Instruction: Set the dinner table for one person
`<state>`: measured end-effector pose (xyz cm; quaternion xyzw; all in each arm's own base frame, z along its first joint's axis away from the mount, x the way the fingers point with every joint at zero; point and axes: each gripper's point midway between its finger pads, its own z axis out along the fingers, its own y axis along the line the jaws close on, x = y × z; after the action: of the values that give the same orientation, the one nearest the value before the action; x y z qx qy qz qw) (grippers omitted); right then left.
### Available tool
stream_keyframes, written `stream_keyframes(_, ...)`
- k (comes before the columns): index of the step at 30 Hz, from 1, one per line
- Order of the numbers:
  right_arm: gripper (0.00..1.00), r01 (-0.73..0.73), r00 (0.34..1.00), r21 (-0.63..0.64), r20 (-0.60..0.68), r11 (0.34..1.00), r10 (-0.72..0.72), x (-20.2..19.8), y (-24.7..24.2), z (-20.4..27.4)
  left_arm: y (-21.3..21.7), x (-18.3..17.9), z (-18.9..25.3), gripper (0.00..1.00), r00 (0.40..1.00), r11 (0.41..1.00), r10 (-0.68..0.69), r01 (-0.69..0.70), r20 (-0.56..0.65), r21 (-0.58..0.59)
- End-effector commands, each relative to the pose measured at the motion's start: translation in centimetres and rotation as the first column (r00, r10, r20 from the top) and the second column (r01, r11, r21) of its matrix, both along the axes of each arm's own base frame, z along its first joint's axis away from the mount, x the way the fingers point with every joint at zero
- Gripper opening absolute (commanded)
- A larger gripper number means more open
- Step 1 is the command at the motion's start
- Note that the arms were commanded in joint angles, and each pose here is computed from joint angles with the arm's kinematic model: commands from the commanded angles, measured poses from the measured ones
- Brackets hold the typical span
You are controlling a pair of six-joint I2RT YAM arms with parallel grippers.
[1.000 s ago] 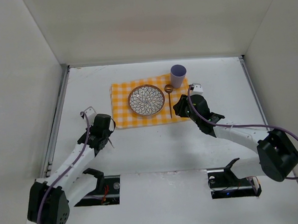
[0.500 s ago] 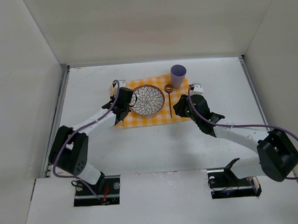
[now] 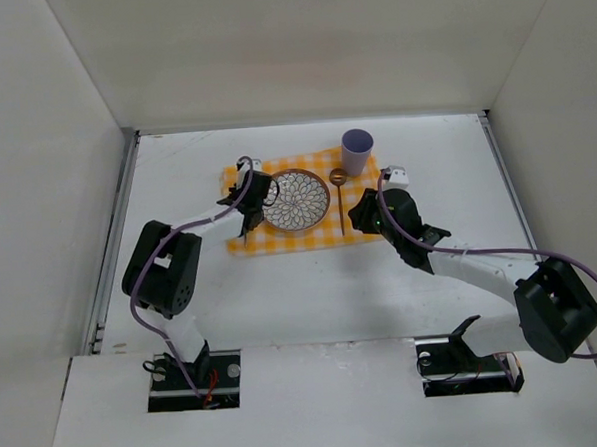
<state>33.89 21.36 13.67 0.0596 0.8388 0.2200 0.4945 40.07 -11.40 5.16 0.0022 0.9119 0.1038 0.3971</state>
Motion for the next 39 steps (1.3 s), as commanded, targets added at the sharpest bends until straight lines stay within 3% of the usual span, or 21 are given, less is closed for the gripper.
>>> stream_keyframes(1, 0.37, 0.019, 0.999, 0.028, 0.038, 0.999, -0.02, 0.7, 0.0, 1.0, -0.8, 2.5, 2.9, 0.02, 0.996, 1.0, -0.013, 0.015, 0.092, -0.017)
stream_keyframes(16, 0.37, 0.018, 0.999, 0.019, 0.031, 1.0, -0.019, 0.8, 0.0, 0.7, -0.6, 3.1, 1.3, 0.05, 0.998, 1.0, -0.004, 0.005, 0.065, -0.006)
stream_keyframes(24, 0.45, 0.023, 0.999, 0.027, 0.039, 0.999, -0.024, 0.7, -0.2, 1.1, 0.0, 1.8, 2.8, 0.23, 0.993, 0.999, 0.048, -0.045, 0.106, -0.028)
stream_keyframes(27, 0.48, 0.023, 0.999, 0.029, 0.043, 0.999, -0.024, 0.7, -0.2, 1.2, -0.6, 0.5, 4.9, 0.31, 0.985, 0.995, 0.057, -0.043, 0.162, -0.085)
stream_keyframes(32, 0.49, 0.024, 0.999, 0.032, 0.048, 0.999, -0.026, 0.6, -0.3, 1.3, -0.5, -2.1, 8.3, 0.34, 0.961, 0.971, 0.122, -0.063, 0.248, -0.231)
stream_keyframes(39, 0.21, 0.101, 0.986, 0.089, 0.123, 0.991, -0.112, 0.3, -2.1, 3.6, 3.7, -8.1, 7.4, 0.34, 0.91, 0.87, 0.336, -0.202, 0.241, -0.45)
